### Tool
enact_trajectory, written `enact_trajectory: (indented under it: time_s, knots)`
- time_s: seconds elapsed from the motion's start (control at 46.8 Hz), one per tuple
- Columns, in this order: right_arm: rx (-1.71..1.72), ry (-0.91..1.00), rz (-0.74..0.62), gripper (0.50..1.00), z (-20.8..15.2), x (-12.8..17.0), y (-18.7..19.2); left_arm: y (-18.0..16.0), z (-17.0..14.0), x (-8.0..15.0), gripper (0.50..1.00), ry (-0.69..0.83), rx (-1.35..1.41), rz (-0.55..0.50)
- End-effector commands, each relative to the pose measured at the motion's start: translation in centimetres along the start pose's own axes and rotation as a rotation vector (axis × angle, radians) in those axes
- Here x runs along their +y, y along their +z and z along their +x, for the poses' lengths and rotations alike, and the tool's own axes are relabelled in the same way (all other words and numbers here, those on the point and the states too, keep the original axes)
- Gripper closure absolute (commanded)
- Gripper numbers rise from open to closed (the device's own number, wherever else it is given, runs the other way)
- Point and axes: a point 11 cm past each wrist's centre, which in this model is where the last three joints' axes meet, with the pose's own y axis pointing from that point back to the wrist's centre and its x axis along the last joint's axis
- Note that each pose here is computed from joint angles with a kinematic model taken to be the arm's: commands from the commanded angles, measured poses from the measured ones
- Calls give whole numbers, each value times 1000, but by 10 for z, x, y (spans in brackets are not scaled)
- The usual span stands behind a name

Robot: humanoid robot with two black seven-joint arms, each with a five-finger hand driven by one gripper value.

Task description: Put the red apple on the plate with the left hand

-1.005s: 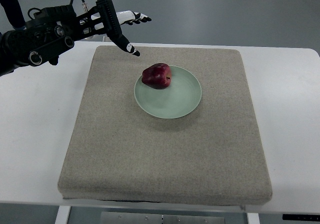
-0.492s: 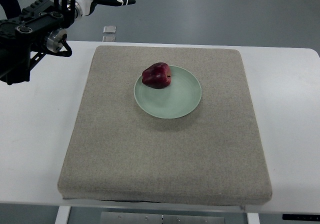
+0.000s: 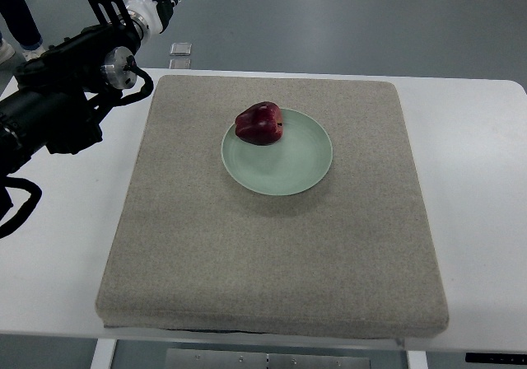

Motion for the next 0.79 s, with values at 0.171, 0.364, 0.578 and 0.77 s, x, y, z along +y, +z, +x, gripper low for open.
enact_trajectory:
  time_s: [0.171,0.364,0.578,0.77]
  knots:
    - [0,0,0,570,0,0,0,-22,10,6,508,-65,79,29]
    - [0,0,1,570,0,0,0,-30,18,9,508,-112,226,11]
    - [0,0,0,570,0,0,0,-37,25,13,508,-99,415,-19]
    - [0,0,1,568,0,0,0,-51,18,18,508,-155,565,-44]
